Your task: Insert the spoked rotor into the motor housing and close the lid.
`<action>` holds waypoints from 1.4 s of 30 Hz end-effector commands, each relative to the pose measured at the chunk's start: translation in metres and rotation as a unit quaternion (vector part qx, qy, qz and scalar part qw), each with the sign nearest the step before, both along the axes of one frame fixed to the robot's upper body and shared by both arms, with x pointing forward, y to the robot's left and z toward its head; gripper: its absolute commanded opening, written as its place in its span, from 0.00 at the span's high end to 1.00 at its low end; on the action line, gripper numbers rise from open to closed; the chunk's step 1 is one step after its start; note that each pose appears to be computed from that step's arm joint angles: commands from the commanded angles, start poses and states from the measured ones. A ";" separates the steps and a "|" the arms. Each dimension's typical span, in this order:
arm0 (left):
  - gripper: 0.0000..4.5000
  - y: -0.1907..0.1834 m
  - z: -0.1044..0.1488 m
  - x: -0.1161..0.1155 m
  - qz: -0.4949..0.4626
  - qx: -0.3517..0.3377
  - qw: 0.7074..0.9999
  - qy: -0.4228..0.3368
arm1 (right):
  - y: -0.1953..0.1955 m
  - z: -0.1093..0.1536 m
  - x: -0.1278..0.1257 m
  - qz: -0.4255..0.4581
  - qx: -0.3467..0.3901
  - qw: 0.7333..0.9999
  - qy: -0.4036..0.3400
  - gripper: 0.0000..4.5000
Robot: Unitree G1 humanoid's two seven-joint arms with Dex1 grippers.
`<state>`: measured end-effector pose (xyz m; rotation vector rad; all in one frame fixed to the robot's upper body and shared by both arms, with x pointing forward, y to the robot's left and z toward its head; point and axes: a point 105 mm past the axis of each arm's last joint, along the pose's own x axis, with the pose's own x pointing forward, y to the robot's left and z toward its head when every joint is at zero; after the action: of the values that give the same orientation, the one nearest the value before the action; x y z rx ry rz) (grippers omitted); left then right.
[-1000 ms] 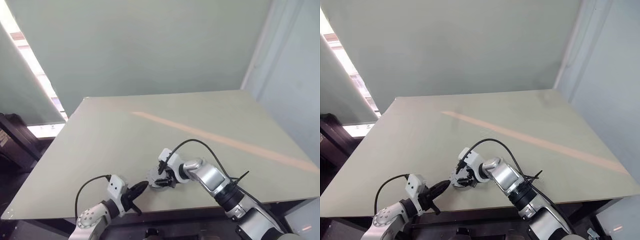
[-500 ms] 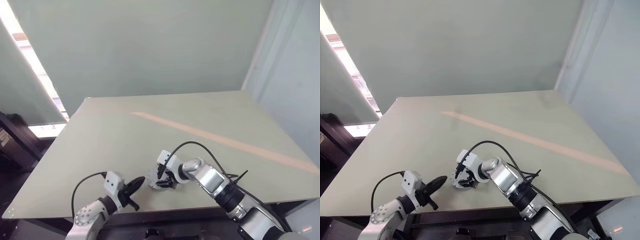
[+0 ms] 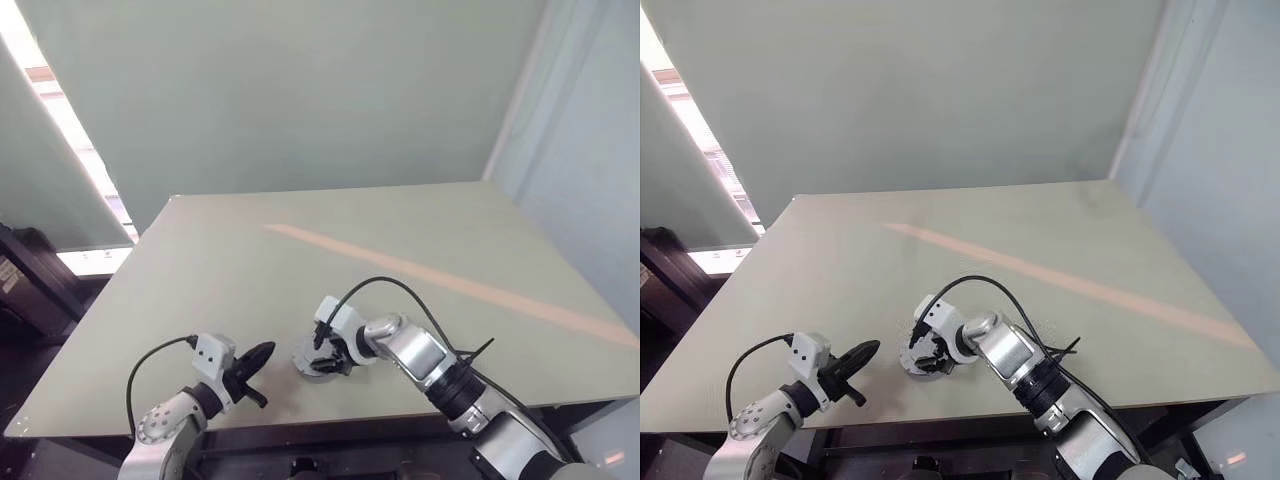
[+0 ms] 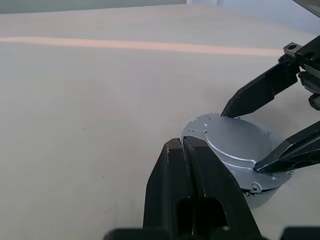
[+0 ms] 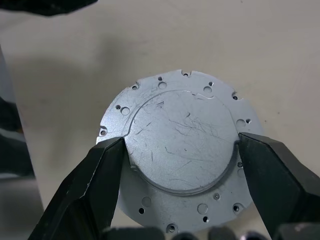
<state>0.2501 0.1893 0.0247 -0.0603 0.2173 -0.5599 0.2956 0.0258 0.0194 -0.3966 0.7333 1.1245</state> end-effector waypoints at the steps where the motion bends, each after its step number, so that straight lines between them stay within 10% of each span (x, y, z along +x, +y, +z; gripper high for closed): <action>1: 1.00 0.000 0.011 0.003 0.001 -0.002 1.000 -0.022 | -0.003 -0.006 -0.007 -0.011 0.002 0.999 0.037 0.24; 28: 1.00 -0.008 0.007 -0.002 -0.005 -0.014 1.000 -0.010 | 0.010 0.016 -0.022 0.033 0.049 0.998 -0.037 0.24; 42: 1.00 -0.007 0.005 -0.006 -0.009 -0.013 1.000 -0.001 | 0.025 0.023 -0.001 -0.120 0.132 0.984 -0.014 0.24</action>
<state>0.2419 0.1840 0.0165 -0.1011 0.2529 -0.5613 0.2907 0.0450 0.0347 -0.1292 0.6189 0.9800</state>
